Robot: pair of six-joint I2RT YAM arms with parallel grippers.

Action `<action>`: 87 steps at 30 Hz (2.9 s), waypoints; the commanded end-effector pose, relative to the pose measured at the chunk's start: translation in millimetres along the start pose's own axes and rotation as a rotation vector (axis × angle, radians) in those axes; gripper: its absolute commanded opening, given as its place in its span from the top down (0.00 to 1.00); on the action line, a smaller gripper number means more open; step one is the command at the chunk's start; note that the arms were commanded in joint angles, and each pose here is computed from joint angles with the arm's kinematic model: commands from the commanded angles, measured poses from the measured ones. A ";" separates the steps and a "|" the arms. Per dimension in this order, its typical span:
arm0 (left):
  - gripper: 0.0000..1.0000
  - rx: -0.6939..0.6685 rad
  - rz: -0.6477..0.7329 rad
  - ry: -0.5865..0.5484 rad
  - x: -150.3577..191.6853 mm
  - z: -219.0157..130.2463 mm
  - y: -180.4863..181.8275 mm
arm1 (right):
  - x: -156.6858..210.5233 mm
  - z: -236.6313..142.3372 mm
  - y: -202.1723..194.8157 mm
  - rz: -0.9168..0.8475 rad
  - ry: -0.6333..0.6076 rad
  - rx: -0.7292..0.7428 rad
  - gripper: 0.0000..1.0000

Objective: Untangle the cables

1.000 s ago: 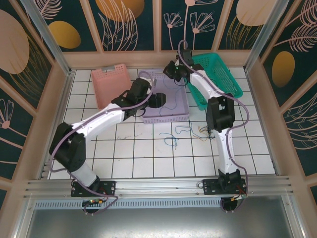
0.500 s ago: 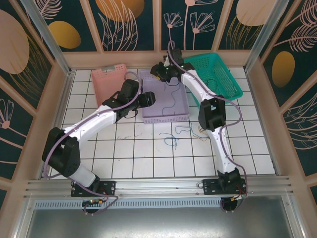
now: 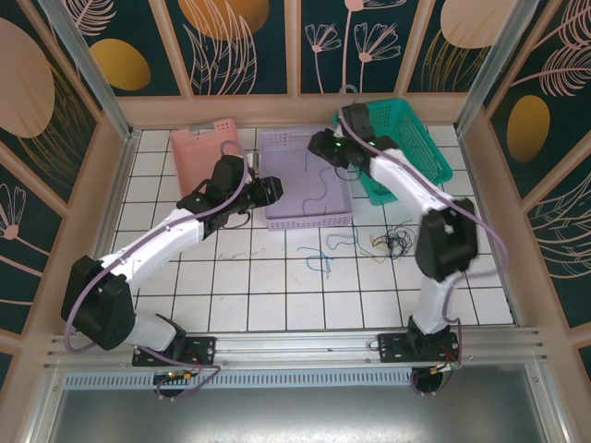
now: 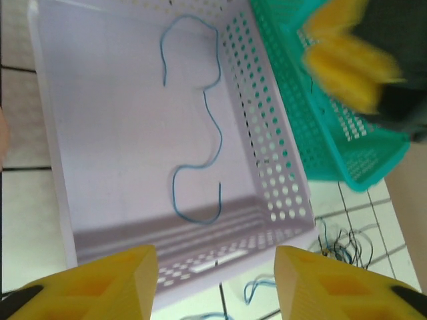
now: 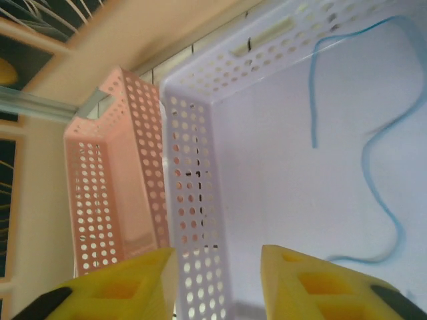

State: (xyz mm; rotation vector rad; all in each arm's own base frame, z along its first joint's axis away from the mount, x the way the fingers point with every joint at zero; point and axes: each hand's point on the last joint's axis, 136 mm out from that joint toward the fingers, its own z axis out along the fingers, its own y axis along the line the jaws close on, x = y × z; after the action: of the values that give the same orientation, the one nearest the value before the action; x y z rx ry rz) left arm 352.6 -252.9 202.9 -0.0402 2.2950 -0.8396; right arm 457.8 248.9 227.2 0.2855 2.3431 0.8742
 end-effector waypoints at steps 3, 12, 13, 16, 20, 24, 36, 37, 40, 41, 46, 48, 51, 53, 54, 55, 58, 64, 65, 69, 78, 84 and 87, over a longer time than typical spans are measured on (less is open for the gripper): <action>0.55 0.100 0.166 0.119 50.4 -8.2 -26.7 | 19.8 -76.9 -68.1 0.180 -0.110 0.120 0.65; 0.60 0.050 -0.060 0.255 128.1 8.8 9.3 | 166.0 -83.4 -125.4 0.378 0.230 0.144 0.57; 0.61 0.058 -0.095 0.253 130.8 10.2 10.3 | 175.4 -81.1 -125.5 0.391 0.250 0.142 0.56; 0.61 0.066 -0.190 0.237 133.3 13.7 12.7 | 202.3 -72.6 -118.4 0.450 0.313 0.104 0.52; 0.61 0.055 -0.240 0.249 136.0 17.4 14.3 | 234.9 -64.8 -118.9 0.558 0.390 0.097 0.48; 0.61 0.050 -0.238 0.238 134.5 14.6 15.7 | 246.0 -59.6 -119.5 0.623 0.410 0.109 0.48; 0.62 0.035 -0.211 0.228 133.1 6.0 18.4 | 264.4 -40.9 -122.1 0.633 0.464 0.171 0.77; 0.62 0.036 -0.209 0.228 132.6 5.2 18.0 | 265.2 -42.1 -121.4 0.621 0.467 0.177 0.85; 0.62 0.029 -0.205 0.221 129.8 0.9 17.3 | 260.0 -49.9 -112.3 0.539 0.464 0.166 1.00; 0.61 0.030 -0.206 0.217 127.6 -1.3 15.5 | 256.1 -53.0 -106.0 0.492 0.460 0.146 1.00; 0.48 0.004 -0.269 0.150 97.9 -22.7 1.9 | 235.6 -73.5 -70.2 0.268 0.454 0.052 1.00; 0.42 -0.005 -0.330 0.109 79.1 -34.8 -7.4 | 223.1 -83.4 -58.9 0.221 0.431 0.044 1.00; 0.39 0.003 -0.436 0.070 57.4 -48.9 -21.7 | 198.5 -93.7 -36.2 0.182 0.360 0.000 1.00; 0.38 -0.025 -0.486 0.046 44.7 -57.0 -25.3 | 180.3 -96.5 -21.1 0.169 0.302 -0.033 1.00; 0.37 -0.044 -0.502 0.032 37.4 -60.6 -25.4 | 171.9 -96.1 -13.9 0.164 0.274 -0.053 1.00; 0.36 -0.056 -0.518 0.025 31.7 -63.4 -25.1 | 165.6 -95.7 -7.6 0.161 0.254 -0.072 1.00; 0.34 -0.050 -0.624 0.013 15.0 -69.1 -24.7 | 147.4 -93.1 9.0 0.158 0.200 -0.111 1.00; 0.36 0.128 -1.142 0.081 32.7 -59.6 -27.4 | 118.5 -92.2 34.5 0.139 0.103 -0.190 1.00; 0.36 0.179 -1.224 0.069 30.7 -58.8 -29.0 | 116.7 -91.0 39.0 0.136 0.103 -0.206 1.00; 0.31 0.233 -1.362 -0.037 9.1 -59.4 -25.0 | 121.9 -83.0 45.6 0.137 0.139 -0.240 1.00; 0.31 0.269 -1.517 -0.069 2.0 -37.6 -18.6 | 129.6 -78.7 55.4 0.128 0.196 -0.294 1.00; 0.39 0.210 -1.526 -0.082 8.2 -29.3 -6.8 | 133.9 -84.8 58.4 0.112 0.219 -0.314 1.00; 0.45 0.182 -1.496 -0.112 5.5 -26.9 4.9 | 137.3 -89.7 59.7 0.099 0.235 -0.323 1.00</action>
State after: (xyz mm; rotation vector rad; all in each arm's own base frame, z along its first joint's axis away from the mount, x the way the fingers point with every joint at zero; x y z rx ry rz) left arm 324.6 -244.9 215.2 -1.6324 1.8798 -1.5936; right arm 297.8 296.1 231.0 0.2632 2.4142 1.3272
